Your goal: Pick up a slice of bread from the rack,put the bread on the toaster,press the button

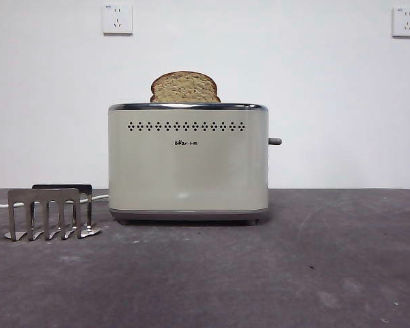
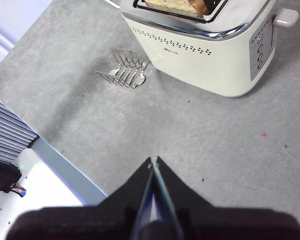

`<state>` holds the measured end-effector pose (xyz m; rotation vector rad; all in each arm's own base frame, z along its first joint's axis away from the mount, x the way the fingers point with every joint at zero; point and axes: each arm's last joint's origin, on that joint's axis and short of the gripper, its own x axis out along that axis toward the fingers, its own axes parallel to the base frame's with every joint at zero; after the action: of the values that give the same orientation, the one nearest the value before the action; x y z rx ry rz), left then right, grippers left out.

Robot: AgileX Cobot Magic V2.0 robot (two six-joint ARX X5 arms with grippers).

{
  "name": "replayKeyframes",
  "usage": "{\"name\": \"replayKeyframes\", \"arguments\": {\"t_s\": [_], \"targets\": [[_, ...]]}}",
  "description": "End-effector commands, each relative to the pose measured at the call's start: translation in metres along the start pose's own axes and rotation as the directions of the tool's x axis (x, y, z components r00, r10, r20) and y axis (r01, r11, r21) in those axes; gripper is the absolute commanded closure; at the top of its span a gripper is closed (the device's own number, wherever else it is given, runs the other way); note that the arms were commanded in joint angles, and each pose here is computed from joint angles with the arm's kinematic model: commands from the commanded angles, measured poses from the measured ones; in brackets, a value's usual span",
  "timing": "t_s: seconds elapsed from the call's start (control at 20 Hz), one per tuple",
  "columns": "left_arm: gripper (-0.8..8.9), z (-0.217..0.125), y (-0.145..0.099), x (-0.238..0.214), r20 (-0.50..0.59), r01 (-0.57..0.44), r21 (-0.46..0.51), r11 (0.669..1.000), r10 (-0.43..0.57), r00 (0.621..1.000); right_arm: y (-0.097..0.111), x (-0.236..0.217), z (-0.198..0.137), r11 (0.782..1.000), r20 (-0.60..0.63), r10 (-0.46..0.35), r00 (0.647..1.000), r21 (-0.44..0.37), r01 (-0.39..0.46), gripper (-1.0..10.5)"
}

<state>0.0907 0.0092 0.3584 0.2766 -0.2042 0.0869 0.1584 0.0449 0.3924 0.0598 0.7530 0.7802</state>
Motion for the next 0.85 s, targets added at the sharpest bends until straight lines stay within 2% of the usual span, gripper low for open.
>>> {"name": "replayKeyframes", "arguments": {"t_s": [0.05,0.2,0.4,0.85], "targets": [[8.17,-0.049,-0.013,-0.009,-0.046,-0.01,-0.031,0.999,0.009,0.999,-0.001,0.001,-0.001,1.0,-0.003,-0.002,1.0,-0.004,0.002,9.5],[8.17,-0.102,-0.027,-0.017,-0.132,0.016,-0.062,0.998,-0.024,0.991,-0.001,0.001,-0.001,1.0,-0.003,-0.001,1.0,-0.004,0.001,9.5],[8.17,-0.144,-0.039,-0.025,-0.202,0.024,-0.089,0.996,-0.041,0.978,-0.001,0.001,0.0,1.0,-0.003,-0.002,1.0,-0.005,0.002,9.5],[8.17,-0.187,-0.051,-0.037,-0.284,0.038,-0.107,0.994,-0.067,0.957,-0.001,0.001,-0.001,1.0,-0.003,-0.002,1.0,-0.004,0.002,9.5]]}}
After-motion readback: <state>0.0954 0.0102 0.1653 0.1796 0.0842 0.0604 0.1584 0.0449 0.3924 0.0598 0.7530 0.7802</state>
